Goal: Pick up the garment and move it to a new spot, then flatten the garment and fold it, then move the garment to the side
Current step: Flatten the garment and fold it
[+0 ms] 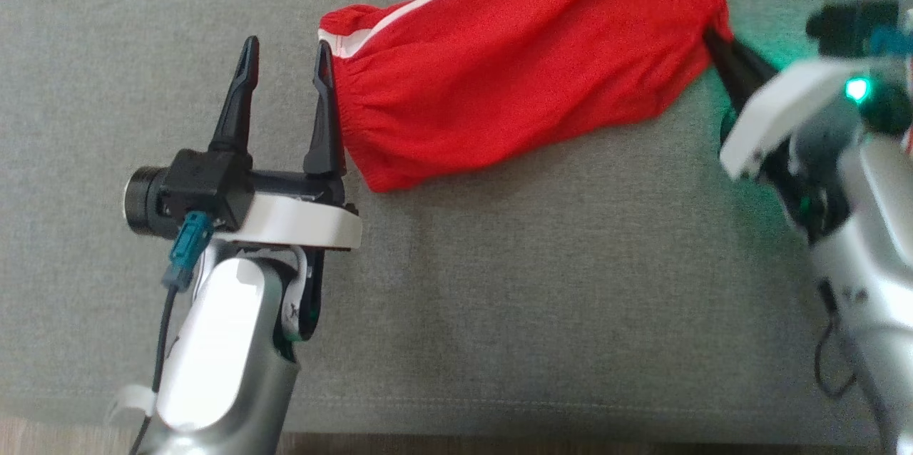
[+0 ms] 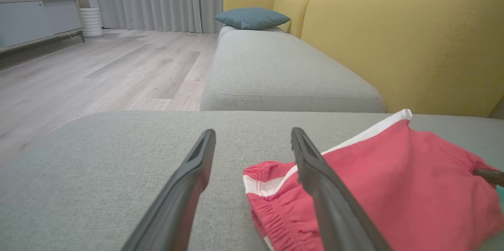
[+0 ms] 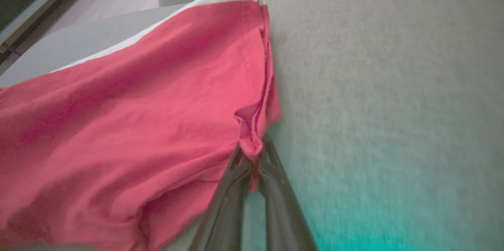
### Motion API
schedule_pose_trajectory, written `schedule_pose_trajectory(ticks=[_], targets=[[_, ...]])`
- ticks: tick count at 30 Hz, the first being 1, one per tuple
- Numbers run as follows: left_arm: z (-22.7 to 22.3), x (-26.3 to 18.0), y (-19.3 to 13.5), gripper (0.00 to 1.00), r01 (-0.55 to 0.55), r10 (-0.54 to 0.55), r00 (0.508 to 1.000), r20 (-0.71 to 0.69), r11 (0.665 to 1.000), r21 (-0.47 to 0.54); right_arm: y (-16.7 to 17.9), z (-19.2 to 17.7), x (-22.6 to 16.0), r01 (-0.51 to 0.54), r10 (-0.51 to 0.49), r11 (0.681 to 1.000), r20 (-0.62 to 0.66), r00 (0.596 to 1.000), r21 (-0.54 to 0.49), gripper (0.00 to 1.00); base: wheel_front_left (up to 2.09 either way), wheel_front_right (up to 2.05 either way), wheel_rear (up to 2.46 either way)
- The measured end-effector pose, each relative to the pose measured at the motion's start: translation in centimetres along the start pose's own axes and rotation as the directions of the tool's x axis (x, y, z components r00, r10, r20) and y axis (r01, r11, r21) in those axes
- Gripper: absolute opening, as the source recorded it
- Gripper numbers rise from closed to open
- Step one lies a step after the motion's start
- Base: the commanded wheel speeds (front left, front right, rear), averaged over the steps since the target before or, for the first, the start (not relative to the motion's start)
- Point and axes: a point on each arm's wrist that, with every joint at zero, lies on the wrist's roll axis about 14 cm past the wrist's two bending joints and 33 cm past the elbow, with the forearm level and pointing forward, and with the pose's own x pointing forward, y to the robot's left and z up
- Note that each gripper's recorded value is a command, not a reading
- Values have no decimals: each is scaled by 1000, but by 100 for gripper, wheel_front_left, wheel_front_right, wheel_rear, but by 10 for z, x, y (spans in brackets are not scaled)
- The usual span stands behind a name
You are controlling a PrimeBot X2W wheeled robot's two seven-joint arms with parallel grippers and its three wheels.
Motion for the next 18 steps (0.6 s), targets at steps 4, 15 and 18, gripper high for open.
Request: schedule_pose_trajectory(ticks=[4,15,18], targets=[[9,0,-8,100,29,-29,999,21,1000,0,1,-21,-26,10,-12,998,33,999,60,0,0,0,0],[10,-19,-13,100,42,-42,999,5,999,0,-1,-62,-87,91,-111,968,71,991,236,0,0,0,0],[11,-23,-14,100,48,-48,999,4,999,-2,-3,-67,-96,113,-133,962,68,989,247,0,0,0,0]])
